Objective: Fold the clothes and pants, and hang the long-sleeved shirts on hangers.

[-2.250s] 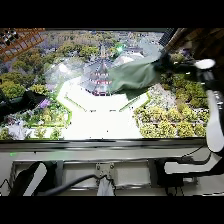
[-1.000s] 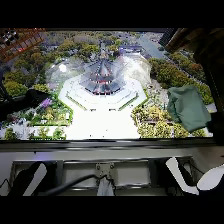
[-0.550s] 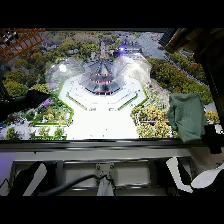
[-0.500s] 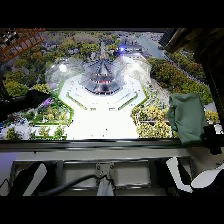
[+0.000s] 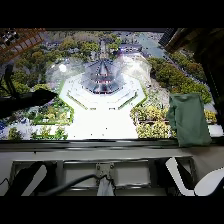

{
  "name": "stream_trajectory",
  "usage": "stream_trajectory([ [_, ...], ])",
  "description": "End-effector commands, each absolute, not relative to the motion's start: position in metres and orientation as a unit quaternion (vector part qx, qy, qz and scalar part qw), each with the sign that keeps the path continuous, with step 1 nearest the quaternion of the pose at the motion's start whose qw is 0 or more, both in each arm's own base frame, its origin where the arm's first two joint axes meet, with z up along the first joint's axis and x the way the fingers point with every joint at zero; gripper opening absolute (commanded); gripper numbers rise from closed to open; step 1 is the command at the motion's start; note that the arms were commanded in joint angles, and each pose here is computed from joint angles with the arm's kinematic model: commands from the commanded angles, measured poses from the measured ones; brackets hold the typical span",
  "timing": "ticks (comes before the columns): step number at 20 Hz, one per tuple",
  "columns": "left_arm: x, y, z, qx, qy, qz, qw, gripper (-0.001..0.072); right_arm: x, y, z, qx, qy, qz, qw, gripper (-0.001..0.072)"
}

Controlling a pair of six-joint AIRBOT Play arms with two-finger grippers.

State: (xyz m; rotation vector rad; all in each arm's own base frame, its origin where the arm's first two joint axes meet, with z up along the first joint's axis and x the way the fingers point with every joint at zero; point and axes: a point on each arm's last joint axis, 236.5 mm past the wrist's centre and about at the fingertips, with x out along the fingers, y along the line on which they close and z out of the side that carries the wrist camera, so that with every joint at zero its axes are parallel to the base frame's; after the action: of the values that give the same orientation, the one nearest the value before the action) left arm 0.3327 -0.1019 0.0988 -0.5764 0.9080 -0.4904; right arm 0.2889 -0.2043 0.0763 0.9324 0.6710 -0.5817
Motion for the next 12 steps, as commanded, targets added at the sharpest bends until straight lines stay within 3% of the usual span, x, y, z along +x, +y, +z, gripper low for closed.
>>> stream_trajectory([
  [1, 0.343, -0.134, 0.116, -0.176, 0.436, -0.257, 0.844, 0.02, 0.383, -0.1, 0.155, 0.33, 0.29, -0.051, 0.897, 0.0511],
  [5, 0.348, -0.149, 0.137, -0.048, 0.435, -0.262, 0.86, 0.0198, 0.396, 0.047, 0.161, 0.114, 0.339, 0.162, 0.92, 0.0511],
  [8, 0.344, -0.153, 0.145, -0.041, 0.428, -0.269, 0.862, 0.0198, 0.372, 0.091, 0.132, -0.014, 0.393, 0.213, 0.895, 0.0511],
  [12, 0.342, -0.153, 0.144, -0.039, 0.431, -0.269, 0.86, 0.0198, 0.339, 0.116, 0.113, -0.051, 0.448, 0.258, 0.854, 0.0513],
])
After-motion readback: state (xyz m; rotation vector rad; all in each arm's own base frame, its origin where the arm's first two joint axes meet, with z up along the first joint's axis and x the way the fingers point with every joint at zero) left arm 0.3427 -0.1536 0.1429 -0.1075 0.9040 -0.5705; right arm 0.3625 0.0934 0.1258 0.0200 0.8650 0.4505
